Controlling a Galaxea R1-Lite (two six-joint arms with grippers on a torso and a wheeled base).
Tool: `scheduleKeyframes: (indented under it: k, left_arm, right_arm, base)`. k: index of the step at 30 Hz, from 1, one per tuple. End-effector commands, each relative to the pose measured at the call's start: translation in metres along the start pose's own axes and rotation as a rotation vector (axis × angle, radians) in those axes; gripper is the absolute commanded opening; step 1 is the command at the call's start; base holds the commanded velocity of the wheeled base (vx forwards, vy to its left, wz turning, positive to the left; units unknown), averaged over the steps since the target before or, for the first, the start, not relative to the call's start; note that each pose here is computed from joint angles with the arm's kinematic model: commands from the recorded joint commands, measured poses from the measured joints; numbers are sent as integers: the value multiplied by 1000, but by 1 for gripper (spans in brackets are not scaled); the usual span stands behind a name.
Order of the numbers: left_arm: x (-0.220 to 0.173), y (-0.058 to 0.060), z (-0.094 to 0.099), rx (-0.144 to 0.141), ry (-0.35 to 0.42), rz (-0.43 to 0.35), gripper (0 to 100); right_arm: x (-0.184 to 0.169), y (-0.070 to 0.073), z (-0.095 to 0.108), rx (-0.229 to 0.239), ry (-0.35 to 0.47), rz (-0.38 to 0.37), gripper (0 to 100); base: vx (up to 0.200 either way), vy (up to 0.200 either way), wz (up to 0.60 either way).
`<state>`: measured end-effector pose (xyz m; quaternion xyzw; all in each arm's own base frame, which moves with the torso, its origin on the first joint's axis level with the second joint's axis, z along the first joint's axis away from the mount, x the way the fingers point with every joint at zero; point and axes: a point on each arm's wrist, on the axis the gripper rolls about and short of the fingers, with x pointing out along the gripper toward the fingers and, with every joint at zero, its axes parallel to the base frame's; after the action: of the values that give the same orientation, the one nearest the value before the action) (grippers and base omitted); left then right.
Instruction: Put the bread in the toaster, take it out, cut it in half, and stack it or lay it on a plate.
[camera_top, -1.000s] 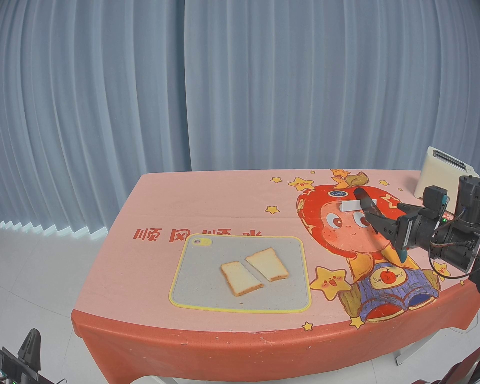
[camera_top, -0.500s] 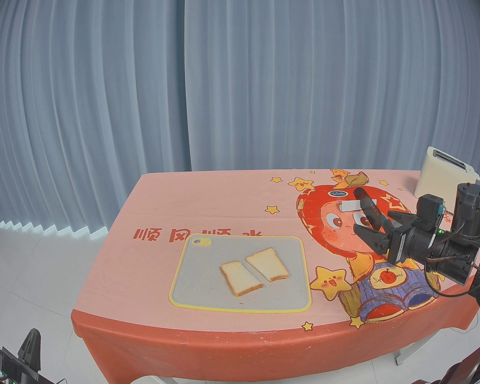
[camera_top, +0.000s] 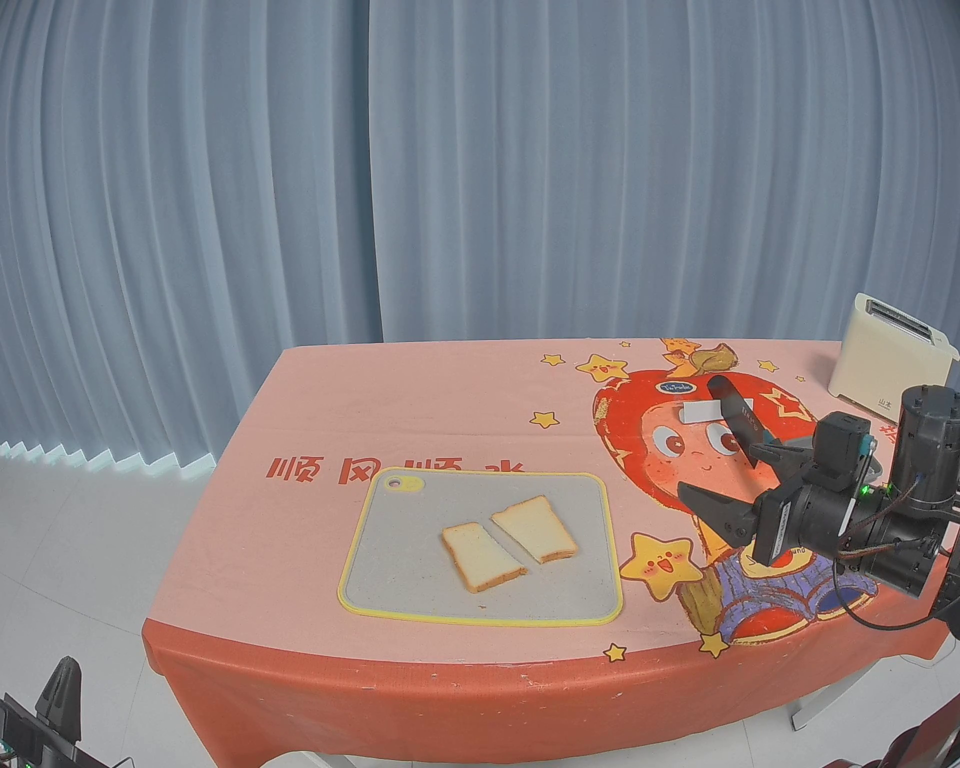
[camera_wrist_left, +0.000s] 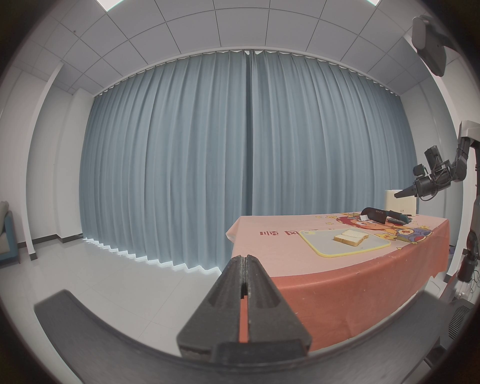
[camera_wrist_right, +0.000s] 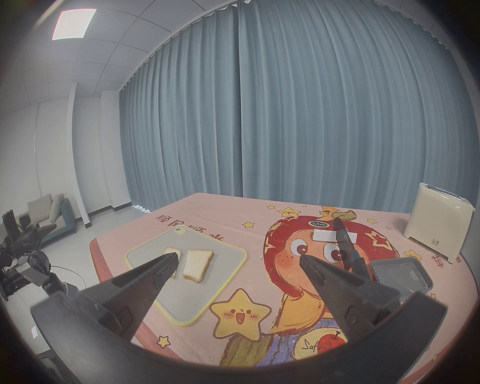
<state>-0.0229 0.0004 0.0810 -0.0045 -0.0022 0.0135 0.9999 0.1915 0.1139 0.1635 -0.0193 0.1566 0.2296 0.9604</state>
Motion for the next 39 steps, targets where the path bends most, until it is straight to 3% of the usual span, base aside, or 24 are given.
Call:
scheduleKeyframes:
  k: [1,10,19,24,33,39]
  left_arm:
    - [0,0,-5,0,1,1,0]
    - [0,0,-5,0,1,1,0]
    - [0,0,-5,0,1,1,0]
    - [0,0,-5,0,1,1,0]
    - [0,0,-5,0,1,1,0]
    - [0,0,-5,0,1,1,0]
  right_arm:
    - [1,2,-3,-5,11,-4,100]
    - [3,4,4,-8,-2,-5,100]
    - [39,20,14,-31,89,31,100]
    - [59,24,20,-44,115,12,100]
    - [74,33,29,-65,209,20,100]
    - [82,42,24,-82,258,40,100]
  base:
    - [0,0,0]
    - [0,0,0]
    - [0,0,0]
    - [0,0,0]
    - [0,0,0]
    - [0,0,0]
